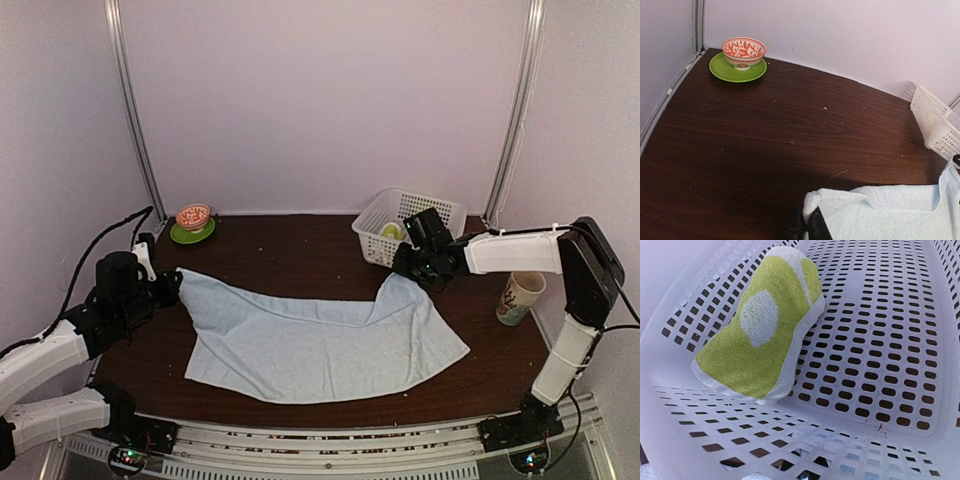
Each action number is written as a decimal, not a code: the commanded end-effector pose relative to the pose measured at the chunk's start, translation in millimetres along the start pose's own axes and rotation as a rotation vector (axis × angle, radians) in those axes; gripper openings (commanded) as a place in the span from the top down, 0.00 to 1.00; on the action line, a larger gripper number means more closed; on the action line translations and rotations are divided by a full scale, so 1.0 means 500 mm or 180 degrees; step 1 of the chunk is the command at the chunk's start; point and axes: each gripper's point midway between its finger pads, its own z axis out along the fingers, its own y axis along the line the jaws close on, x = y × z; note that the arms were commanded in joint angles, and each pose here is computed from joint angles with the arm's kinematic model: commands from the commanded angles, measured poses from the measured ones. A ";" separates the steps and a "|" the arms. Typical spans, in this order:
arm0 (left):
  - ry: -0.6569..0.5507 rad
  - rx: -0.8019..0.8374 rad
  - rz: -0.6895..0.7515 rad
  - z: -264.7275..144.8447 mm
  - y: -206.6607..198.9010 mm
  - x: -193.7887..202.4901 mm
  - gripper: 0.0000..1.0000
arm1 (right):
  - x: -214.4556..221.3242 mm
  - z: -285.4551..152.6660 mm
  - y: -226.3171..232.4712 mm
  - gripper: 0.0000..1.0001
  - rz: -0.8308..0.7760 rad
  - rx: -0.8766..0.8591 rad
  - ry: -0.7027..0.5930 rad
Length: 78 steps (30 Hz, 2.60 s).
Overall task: Roll the towels
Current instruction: Adjust the storage box at the center of the board, then fold the towel at the center of the board.
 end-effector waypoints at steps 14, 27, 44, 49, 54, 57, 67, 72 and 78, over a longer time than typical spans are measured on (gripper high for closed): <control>-0.0149 0.0057 -0.0032 -0.022 -0.008 -0.033 1.00 | 0.024 -0.156 -0.063 1.00 -0.0380 -0.0370 -0.0132; -0.0274 0.0037 -0.0071 -0.051 -0.002 -0.051 1.00 | -0.028 -0.302 -0.164 1.00 -0.0068 -0.0133 -0.0798; -0.0380 0.0479 0.0159 -0.017 -0.080 -0.105 1.00 | -0.070 -0.388 -0.212 1.00 0.0315 -0.0123 -0.1329; -0.0564 0.0579 0.0258 -0.022 -0.095 -0.130 1.00 | -0.071 -0.389 -0.207 1.00 0.0291 -0.0147 -0.1321; -0.0563 0.0607 0.0222 -0.007 -0.090 -0.108 1.00 | -0.048 -0.367 -0.216 1.00 0.0292 -0.0141 -0.1225; -0.0483 0.0681 0.0222 -0.002 -0.095 -0.093 1.00 | -0.037 -0.362 -0.217 1.00 0.0287 -0.0166 -0.1164; -0.0183 0.0477 -0.0116 -0.048 -0.034 -0.006 1.00 | 0.044 -0.362 -0.254 1.00 0.0354 -0.0194 -0.0765; -0.0108 0.0456 -0.0262 -0.064 -0.015 0.029 1.00 | 0.082 -0.362 -0.267 1.00 0.0370 -0.0220 -0.0566; 0.0111 0.0383 -0.0342 -0.072 0.000 0.066 1.00 | 0.113 -0.372 -0.274 1.00 0.0330 -0.0281 -0.0381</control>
